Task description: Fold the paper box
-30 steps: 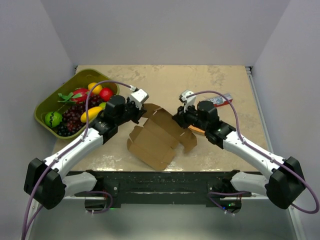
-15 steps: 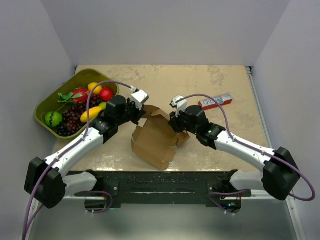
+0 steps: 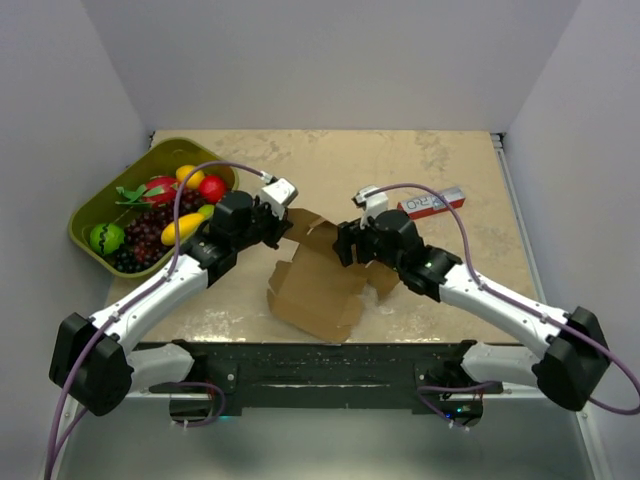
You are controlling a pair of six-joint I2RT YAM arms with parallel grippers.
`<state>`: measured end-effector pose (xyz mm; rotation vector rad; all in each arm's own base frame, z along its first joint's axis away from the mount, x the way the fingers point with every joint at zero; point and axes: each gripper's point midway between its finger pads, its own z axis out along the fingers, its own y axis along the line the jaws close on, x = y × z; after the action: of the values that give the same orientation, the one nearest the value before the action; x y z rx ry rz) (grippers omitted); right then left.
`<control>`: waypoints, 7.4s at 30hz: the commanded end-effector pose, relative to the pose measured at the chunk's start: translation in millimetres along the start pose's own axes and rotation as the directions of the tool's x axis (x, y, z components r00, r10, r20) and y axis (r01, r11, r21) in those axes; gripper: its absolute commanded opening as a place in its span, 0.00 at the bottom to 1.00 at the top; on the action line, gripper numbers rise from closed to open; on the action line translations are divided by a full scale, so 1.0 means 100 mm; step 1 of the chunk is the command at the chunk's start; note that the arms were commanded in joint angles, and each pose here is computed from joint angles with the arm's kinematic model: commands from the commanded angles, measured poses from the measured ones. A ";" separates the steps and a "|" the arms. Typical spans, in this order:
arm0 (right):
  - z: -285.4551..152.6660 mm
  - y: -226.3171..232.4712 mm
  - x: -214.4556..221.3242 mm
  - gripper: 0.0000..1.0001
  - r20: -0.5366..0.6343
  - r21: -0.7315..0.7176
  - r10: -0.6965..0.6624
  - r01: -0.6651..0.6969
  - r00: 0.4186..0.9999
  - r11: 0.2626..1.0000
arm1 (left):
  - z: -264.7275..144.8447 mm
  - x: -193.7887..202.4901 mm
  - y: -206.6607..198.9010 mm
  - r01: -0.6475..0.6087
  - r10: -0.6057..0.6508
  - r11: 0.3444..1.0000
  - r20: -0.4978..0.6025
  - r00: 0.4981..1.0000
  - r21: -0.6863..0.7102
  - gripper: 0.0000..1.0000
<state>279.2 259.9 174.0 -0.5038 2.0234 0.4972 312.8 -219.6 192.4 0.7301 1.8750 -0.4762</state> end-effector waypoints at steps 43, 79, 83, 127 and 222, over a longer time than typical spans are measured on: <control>-0.27 -0.48 -0.58 0.87 0.251 -0.350 0.967 -0.936 -0.049 0.043 | -0.15 -0.44 -0.12 -0.061 0.076 0.996 0.234 0.969 -0.070 0.00; 0.41 -0.57 0.17 0.04 0.240 -0.174 0.970 -0.982 0.030 0.073 | 0.14 0.22 -0.30 0.005 -0.005 1.000 -0.006 1.000 0.005 0.42; 0.44 -0.53 0.20 0.01 0.231 -0.161 0.971 -0.982 0.055 0.094 | -0.01 0.12 -0.26 -0.064 0.064 0.998 0.039 0.997 -0.012 0.68; 0.34 -0.58 0.20 0.00 0.260 -0.185 0.964 -0.977 0.052 0.103 | 0.63 0.43 -0.52 -0.239 0.239 0.971 -0.002 0.971 0.022 0.67; 0.34 -0.66 0.44 0.00 0.292 -0.130 0.954 -0.985 0.070 0.112 | 0.65 0.21 -0.64 0.283 -0.307 0.949 0.199 0.931 0.140 0.50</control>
<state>324.6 212.2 113.9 1.2149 1.7264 1.1753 301.7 -285.7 113.8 0.4733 1.9056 -0.7525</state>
